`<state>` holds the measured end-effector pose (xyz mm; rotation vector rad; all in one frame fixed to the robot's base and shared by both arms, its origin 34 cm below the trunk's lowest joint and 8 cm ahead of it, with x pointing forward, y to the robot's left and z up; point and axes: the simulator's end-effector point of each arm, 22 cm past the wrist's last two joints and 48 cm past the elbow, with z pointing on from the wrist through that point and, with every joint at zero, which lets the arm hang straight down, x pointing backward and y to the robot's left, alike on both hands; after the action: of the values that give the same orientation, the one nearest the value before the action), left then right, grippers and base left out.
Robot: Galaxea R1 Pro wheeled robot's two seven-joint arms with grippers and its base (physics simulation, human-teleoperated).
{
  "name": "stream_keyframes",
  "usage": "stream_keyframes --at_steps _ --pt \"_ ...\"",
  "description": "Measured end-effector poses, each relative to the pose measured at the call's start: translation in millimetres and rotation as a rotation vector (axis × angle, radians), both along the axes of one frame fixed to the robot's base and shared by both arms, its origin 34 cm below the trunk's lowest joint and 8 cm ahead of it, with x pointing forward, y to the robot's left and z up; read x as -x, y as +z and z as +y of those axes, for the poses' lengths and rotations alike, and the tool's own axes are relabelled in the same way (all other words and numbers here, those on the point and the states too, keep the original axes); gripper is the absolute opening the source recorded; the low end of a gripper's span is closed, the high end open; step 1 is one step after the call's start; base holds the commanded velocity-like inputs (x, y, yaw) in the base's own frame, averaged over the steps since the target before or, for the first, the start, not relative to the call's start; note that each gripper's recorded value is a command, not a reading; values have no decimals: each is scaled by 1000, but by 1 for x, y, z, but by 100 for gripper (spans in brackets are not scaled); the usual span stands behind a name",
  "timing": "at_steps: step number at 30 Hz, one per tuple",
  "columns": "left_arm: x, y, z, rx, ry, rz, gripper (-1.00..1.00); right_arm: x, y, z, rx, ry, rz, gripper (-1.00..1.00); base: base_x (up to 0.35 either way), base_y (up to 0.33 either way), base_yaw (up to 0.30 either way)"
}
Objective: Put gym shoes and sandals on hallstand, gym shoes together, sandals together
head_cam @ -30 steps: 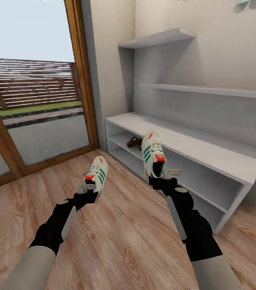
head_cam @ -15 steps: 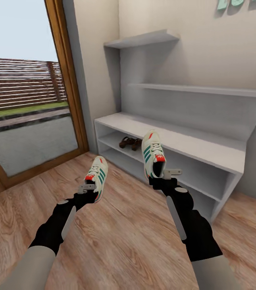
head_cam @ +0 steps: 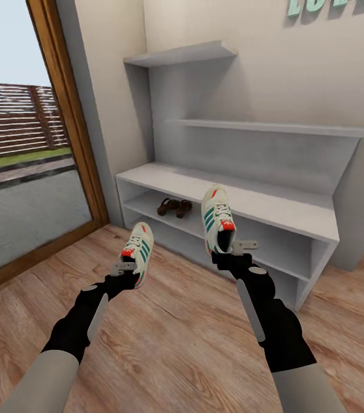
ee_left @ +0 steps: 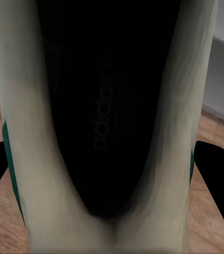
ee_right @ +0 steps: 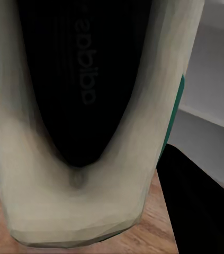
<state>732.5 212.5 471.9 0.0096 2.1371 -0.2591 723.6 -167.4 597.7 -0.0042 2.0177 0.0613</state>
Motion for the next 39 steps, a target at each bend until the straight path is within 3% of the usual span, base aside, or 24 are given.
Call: stream_keyframes --at_steps 19,39 --pt "0 0 0 0 0 0 -100 0 0 0 0 0 0 -100 136 320 -277" --pt "0 0 0 0 0 0 -100 0 0 0 0 0 0 -100 8 340 -277"
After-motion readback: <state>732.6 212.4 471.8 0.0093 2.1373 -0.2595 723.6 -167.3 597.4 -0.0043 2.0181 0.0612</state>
